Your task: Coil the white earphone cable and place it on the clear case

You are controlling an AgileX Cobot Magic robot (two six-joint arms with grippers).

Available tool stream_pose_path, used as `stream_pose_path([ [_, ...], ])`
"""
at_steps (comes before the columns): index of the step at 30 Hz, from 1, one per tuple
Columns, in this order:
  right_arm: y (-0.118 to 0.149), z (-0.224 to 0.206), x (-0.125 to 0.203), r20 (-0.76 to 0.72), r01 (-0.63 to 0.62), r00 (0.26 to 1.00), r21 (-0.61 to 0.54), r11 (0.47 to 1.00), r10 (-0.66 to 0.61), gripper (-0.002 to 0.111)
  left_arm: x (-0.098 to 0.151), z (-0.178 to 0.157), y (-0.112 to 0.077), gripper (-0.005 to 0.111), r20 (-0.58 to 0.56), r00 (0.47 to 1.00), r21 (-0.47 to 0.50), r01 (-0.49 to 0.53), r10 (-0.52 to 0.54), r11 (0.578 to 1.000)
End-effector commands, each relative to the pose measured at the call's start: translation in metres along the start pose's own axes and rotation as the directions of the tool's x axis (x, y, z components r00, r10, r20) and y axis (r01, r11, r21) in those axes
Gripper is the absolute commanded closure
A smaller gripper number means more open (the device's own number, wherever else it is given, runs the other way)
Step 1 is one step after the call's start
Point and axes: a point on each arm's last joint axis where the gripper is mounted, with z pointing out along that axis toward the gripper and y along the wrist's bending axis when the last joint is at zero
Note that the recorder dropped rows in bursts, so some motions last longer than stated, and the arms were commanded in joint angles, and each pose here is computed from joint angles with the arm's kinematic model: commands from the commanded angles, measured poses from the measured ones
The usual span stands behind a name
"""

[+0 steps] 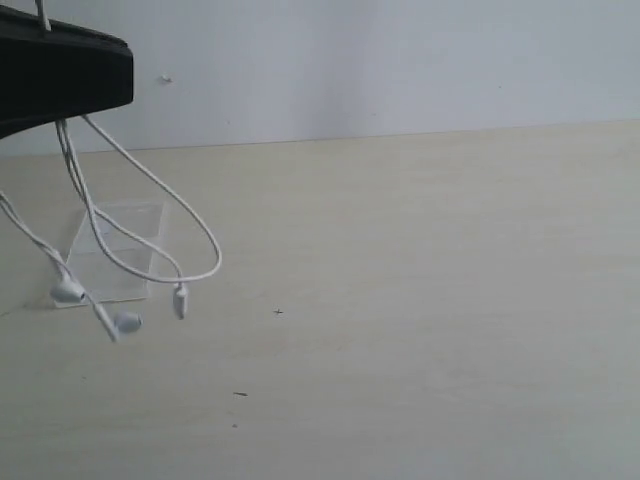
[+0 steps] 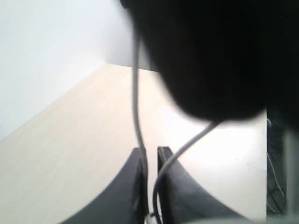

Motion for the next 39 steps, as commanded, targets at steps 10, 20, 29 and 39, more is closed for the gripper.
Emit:
stream_pose_path([
  [10,0.005,-0.0086,-0.0089,0.056,0.017,0.998,0.011,1.0,-0.018,0.108,0.0031,0.001,0.0002,0.092,-0.023,1.0,0.004,0.02,-0.02,1.0],
  [20,0.0023,-0.0086,-0.008,0.045,0.035,0.998,0.041,0.999,-0.037,0.108,0.0038,0.0009,-0.002,0.046,-0.031,0.999,0.029,0.02,-0.019,0.999],
  [29,0.0017,-0.0087,-0.0089,0.055,0.036,0.998,0.049,0.998,-0.039,0.108,0.0038,0.0009,-0.002,0.077,-0.031,0.999,0.029,0.02,-0.019,0.999],
  [39,0.0017,-0.009,-0.0103,0.07,0.025,0.997,0.049,0.998,-0.028,0.108,0.002,0.001,-0.0001,0.077,-0.012,0.999,0.008,0.032,-0.032,0.999],
])
